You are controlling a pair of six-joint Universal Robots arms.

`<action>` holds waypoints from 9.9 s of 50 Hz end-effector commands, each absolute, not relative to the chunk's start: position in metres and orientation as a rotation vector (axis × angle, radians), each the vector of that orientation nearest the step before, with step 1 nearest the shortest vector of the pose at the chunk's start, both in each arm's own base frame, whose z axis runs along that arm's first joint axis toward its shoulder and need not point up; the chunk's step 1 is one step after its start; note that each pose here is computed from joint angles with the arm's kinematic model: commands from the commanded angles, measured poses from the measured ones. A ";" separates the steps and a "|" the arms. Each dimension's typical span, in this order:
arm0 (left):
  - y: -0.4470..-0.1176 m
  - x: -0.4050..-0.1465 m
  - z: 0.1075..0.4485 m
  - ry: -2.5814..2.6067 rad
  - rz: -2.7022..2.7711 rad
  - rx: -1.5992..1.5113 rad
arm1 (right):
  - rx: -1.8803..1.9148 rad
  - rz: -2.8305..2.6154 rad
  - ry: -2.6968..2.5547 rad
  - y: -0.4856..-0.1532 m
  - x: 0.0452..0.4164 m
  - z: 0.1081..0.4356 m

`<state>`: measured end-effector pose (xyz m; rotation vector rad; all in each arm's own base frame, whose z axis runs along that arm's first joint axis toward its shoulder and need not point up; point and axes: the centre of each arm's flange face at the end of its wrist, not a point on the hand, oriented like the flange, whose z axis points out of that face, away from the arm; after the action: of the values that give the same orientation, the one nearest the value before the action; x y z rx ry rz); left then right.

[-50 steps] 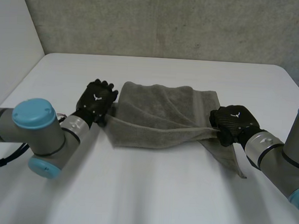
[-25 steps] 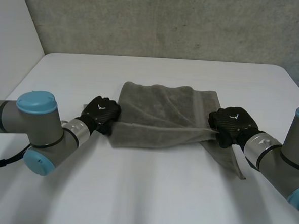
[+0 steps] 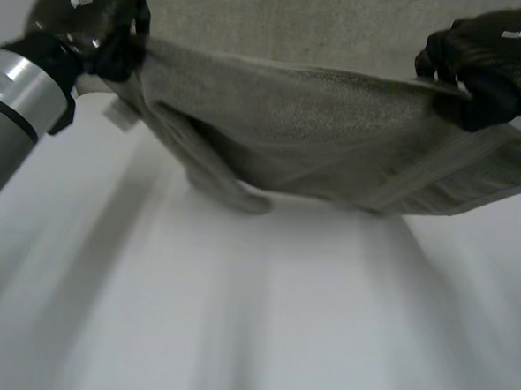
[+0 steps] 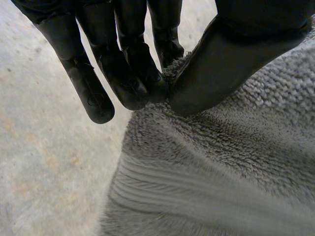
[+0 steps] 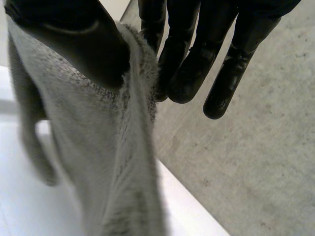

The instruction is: Fold the towel.

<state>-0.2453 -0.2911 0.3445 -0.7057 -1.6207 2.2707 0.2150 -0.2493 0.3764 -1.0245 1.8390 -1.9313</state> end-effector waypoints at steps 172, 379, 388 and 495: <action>-0.356 -0.212 0.103 -2.204 1.831 -1.163 | -1.152 -1.680 2.223 -0.315 0.211 0.154; -0.343 -0.221 0.177 -2.145 1.945 -0.766 | -1.031 -1.522 2.258 -0.288 0.253 0.119; -0.343 -0.223 0.178 -2.123 1.966 -0.768 | -0.979 -1.544 2.218 -0.289 0.254 0.115; -0.257 -0.327 0.288 -1.792 1.897 -0.521 | -0.526 -1.979 2.054 -0.298 0.251 0.297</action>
<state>-0.3458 -0.2527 0.2401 -0.5924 -1.8630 1.7794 0.2604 -0.2918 0.2483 -0.6497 2.0784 -1.7848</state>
